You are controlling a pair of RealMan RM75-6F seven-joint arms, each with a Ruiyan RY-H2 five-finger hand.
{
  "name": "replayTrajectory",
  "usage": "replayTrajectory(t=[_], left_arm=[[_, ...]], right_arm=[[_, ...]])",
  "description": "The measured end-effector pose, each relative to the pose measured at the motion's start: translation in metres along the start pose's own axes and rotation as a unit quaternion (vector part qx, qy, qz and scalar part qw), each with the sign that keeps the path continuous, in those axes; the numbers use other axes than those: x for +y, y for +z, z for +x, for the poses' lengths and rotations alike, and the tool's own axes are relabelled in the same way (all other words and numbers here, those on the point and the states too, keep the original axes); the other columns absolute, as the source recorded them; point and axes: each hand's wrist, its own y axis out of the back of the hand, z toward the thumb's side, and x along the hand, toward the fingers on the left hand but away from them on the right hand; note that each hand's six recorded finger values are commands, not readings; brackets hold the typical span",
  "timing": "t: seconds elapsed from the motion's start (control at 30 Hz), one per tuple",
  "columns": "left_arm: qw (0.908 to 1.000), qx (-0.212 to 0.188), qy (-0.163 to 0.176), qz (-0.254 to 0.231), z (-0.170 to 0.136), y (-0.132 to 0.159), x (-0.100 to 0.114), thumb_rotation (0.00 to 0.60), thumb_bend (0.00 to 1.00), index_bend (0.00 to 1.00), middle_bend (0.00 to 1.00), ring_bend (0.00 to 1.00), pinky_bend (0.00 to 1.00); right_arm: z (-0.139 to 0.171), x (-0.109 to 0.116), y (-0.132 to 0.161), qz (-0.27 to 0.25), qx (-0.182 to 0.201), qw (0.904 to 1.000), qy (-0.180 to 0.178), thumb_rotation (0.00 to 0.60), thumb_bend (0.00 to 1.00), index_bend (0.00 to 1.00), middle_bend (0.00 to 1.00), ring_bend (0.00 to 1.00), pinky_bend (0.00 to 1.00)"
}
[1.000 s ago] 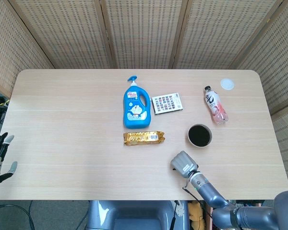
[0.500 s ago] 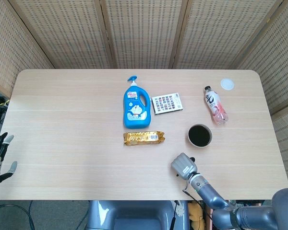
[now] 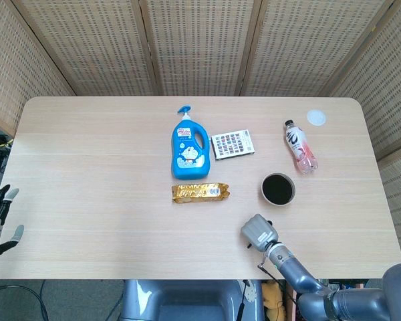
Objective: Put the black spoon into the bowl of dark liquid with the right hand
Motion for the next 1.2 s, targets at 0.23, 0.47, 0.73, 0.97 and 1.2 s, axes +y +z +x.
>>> replayTrajectory(t=[0.23,0.47,0.73,0.97,1.2], left_arm=[[1.0,0.0,0.001,0.0,0.0,0.0,0.001,0.6,0.42,0.0,0.0,0.0,0.0],[1.0,-0.004,0.004,0.0,0.001,0.003,0.002,0.6,0.42,0.0,0.0,0.0,0.0],[0.9999,-0.01,0.004,0.0,0.002,0.008,0.003,0.6,0.42,0.0,0.0,0.0,0.0],[0.9999,-0.011,0.005,0.002,0.003,0.01,0.005,0.6,0.42,0.0,0.0,0.0,0.0],[1.0,-0.008,0.004,0.003,0.002,0.009,0.005,0.6,0.42,0.0,0.0,0.0,0.0]], right_arm=[[0.007,0.005,-0.009,-0.031,-0.007,0.9994,-0.011,0.6,0.64,0.68,0.93,0.94,1.0],[0.018,0.02,-0.021,-0.115,-0.013,0.9929,-0.027,0.6,0.67,0.7,0.94,0.94,1.0],[0.037,0.055,-0.055,-0.278,-0.012,0.9588,-0.057,0.6,0.68,0.7,0.94,0.94,1.0],[0.041,0.08,-0.079,-0.416,0.0,0.9063,-0.076,0.6,0.71,0.72,0.94,0.94,1.0],[0.027,0.087,-0.109,-0.503,-0.007,0.8605,-0.082,0.6,0.71,0.72,0.94,0.94,1.0]])
